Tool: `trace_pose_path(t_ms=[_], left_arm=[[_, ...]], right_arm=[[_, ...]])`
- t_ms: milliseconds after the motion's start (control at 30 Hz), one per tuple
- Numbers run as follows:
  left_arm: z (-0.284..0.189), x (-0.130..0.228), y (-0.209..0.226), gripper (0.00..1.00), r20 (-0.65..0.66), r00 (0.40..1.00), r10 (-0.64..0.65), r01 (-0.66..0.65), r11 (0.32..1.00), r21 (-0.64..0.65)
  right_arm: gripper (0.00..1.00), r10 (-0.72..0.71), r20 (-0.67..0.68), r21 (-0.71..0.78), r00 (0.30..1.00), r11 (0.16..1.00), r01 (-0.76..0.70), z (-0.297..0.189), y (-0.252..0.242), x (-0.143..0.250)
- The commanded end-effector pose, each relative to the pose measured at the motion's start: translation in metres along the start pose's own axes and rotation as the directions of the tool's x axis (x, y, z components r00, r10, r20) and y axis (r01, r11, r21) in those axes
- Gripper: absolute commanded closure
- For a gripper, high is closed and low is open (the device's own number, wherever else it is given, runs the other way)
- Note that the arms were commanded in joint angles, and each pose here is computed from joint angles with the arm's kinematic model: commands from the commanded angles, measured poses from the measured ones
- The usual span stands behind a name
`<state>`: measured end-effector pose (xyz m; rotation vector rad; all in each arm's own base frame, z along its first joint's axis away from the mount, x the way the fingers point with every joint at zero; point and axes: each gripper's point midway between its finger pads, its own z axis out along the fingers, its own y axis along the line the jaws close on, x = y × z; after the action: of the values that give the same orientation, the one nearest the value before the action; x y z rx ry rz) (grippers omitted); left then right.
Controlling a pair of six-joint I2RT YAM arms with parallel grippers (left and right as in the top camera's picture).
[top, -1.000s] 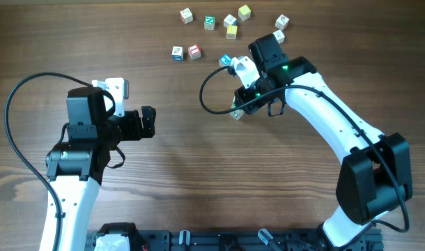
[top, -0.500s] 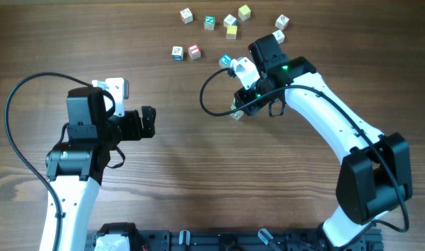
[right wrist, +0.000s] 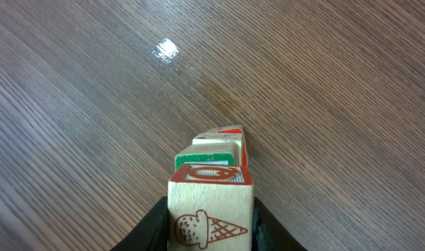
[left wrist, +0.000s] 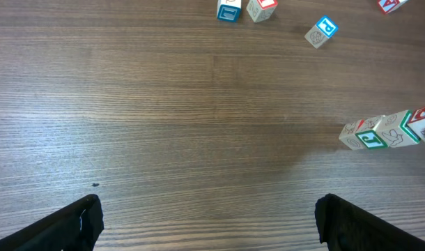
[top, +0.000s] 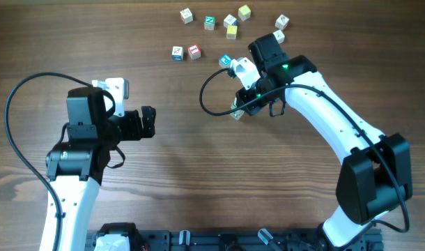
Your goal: Form a tower
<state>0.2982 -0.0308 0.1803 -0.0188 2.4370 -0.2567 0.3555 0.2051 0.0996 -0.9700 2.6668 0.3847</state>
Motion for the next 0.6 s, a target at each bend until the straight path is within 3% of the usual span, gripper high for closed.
trace_pose_path(t_ms=[0, 567], left_arm=[[0.001, 0.002, 0.001, 0.0, -0.004, 1.0, 0.005, -0.005, 1.0, -0.007], [0.001, 0.002, 0.001, 0.0, -0.004, 1.0, 0.005, -0.005, 1.0, -0.007]], right_arm=[[0.71, -0.039, 0.035, -0.01, 0.999, 0.999, 0.04, -0.01, 0.006, -0.01], [0.7, -0.059, 0.034, 0.044, 0.998, 0.997, 0.058, -0.009, 0.003, -0.014]])
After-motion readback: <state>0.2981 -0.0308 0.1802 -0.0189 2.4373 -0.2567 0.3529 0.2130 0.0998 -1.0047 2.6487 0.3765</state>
